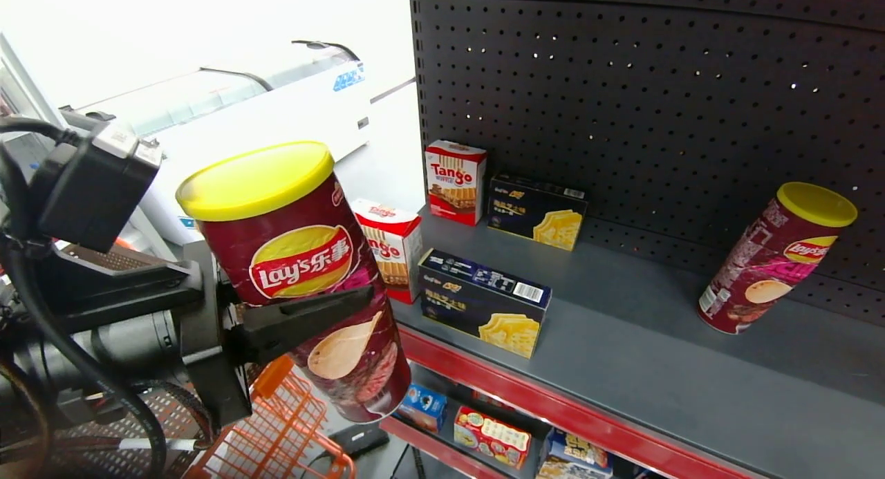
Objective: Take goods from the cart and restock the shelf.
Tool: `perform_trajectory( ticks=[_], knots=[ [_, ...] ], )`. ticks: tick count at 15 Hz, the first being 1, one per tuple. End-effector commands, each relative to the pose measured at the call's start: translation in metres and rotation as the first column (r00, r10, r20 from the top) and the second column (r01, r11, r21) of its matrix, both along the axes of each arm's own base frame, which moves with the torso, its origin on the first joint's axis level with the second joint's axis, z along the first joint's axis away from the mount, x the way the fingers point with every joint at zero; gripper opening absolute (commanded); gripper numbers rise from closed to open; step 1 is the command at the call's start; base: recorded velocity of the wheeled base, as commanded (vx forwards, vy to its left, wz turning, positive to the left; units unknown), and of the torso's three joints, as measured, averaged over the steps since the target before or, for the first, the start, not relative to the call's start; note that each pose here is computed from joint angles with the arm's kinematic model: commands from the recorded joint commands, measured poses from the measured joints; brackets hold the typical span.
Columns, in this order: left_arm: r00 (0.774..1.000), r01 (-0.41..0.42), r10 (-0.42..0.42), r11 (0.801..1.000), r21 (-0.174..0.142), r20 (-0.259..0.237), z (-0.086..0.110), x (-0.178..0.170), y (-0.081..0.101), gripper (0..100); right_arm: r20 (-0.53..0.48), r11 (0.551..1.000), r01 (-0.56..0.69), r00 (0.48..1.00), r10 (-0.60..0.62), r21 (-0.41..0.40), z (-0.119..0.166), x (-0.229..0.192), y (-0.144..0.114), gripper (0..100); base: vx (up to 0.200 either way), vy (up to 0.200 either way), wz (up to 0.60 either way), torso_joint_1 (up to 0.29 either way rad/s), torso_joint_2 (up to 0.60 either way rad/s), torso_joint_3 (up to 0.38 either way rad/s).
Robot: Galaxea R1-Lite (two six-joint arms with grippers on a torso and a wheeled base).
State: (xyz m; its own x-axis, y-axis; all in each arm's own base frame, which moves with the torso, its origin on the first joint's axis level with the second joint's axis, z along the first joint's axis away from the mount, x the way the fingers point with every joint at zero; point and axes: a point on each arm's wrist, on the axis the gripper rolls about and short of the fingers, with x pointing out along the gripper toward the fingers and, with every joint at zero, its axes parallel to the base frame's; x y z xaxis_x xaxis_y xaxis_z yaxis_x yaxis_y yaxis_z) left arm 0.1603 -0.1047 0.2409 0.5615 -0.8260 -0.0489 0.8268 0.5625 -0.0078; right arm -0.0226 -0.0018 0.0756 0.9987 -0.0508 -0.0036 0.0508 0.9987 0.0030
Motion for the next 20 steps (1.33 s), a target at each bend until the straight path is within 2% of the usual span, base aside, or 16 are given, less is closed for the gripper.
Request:
perform_trajectory(
  ticks=[1,13,20],
  knots=[
    [1.0,0.002,-0.002,1.0,-0.004,0.006,0.002,0.0004,-0.0005,0,0.001,1.0,0.0,1.0,0.0,0.0,0.0002,0.0001,0.0,100,0.0,0.0,0.0,0.0,0.0,0.0],
    [1.0,-0.005,0.005,1.0,-0.004,0.003,0.0014,0.0008,0.0009,0,-0.001,1.0,0.0,1.0,0.0,0.0,0.0,0.0001,0.0,100,0.0,0.0,-0.6,0.002,0.0,0.004],
    [1.0,-0.01,0.01,1.0,-0.003,-0.001,0.0001,-0.0001,0.0022,0,-0.001,1.0,-0.002,1.0,0.002,0.0,0.0,0.0001,0.0,100,0.0,0.0,0.0,0.0,0.0,0.0]
  ],
)
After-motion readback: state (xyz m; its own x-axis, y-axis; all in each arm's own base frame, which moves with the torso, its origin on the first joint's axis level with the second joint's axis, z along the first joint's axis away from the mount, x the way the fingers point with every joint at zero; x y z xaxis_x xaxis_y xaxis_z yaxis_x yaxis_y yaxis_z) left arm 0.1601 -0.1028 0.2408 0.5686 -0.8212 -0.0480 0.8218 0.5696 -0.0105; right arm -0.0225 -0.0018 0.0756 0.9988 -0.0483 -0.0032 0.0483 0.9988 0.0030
